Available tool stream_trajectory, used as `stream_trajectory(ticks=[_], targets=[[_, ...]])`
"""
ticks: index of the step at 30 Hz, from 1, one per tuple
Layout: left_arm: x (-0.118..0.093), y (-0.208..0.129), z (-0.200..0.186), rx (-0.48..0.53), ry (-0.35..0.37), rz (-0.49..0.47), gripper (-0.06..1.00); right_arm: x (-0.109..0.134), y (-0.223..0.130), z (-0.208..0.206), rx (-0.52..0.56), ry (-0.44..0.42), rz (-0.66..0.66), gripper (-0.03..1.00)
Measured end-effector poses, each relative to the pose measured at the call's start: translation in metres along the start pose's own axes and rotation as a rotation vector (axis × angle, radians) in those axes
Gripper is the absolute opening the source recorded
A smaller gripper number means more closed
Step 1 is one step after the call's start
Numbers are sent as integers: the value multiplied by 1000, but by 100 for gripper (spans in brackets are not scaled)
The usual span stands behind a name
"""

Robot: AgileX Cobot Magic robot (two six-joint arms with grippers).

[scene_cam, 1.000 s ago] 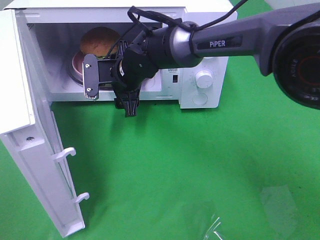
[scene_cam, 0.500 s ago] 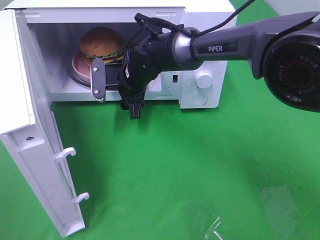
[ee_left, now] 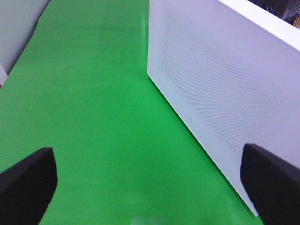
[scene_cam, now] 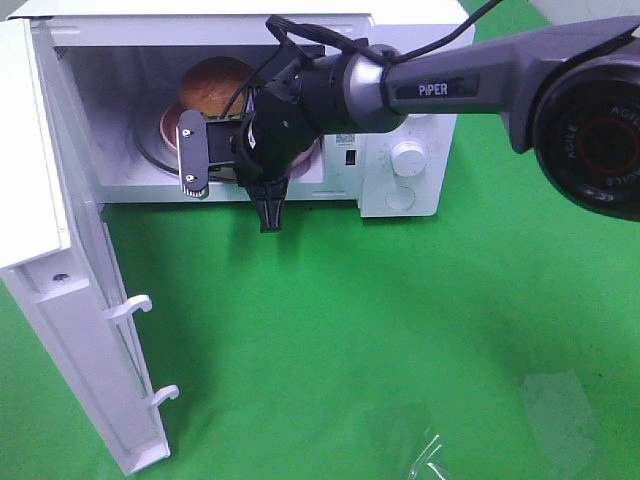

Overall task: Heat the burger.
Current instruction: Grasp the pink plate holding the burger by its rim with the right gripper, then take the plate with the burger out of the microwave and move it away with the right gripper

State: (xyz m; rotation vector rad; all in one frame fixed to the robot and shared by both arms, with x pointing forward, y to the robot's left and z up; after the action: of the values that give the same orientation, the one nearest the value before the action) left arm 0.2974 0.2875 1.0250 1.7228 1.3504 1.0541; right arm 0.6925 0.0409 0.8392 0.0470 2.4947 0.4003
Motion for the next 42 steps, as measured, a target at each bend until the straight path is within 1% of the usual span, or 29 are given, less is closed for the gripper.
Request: stream_trajectory(ticks=[9,15,21,25,26,30,31,34,35,42], targets=[[0,0,0,0,0,0,98,2,3,-12,29,30,10,11],[0,0,0,0,0,0,98,14,3,-26,46,64,-63,10],[0,0,0,0,0,0,98,23,-1,-37,44,81,-88,10],[0,0,0,0,0,0,98,27,-3,-48,23,74,-98,10],[0,0,0,0,0,0,98,32,-6,-52,21,75,-127,10],[0,0,0,0,0,0,98,38,-10,-58,6,73,-154,10],[0,0,0,0,0,0,98,41,-11,-64,-18,61,-163,10],[0,0,0,0,0,0,98,45,-12,-69,-40,56,-170,10],[0,0,0,0,0,0,98,49,-14,-74,-65,48,-175,10],[0,0,0,0,0,0,98,61,-21,-92,-112,41,-179,10]])
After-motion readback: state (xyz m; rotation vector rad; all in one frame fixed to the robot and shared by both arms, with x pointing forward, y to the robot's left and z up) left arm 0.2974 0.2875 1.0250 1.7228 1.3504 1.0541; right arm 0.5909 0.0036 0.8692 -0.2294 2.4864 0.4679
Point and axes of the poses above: a point on each arm's last joint axis where the gripper is mounted, z pointing out along that axis toward the gripper, x along the wrist's bending axis when the last joint is at zero, y = z × x, the point moved 7 cm from there along z, pointing out along that axis toward the gripper, and after that the axes turned 13 degrees about z, right-handed, at the moved point
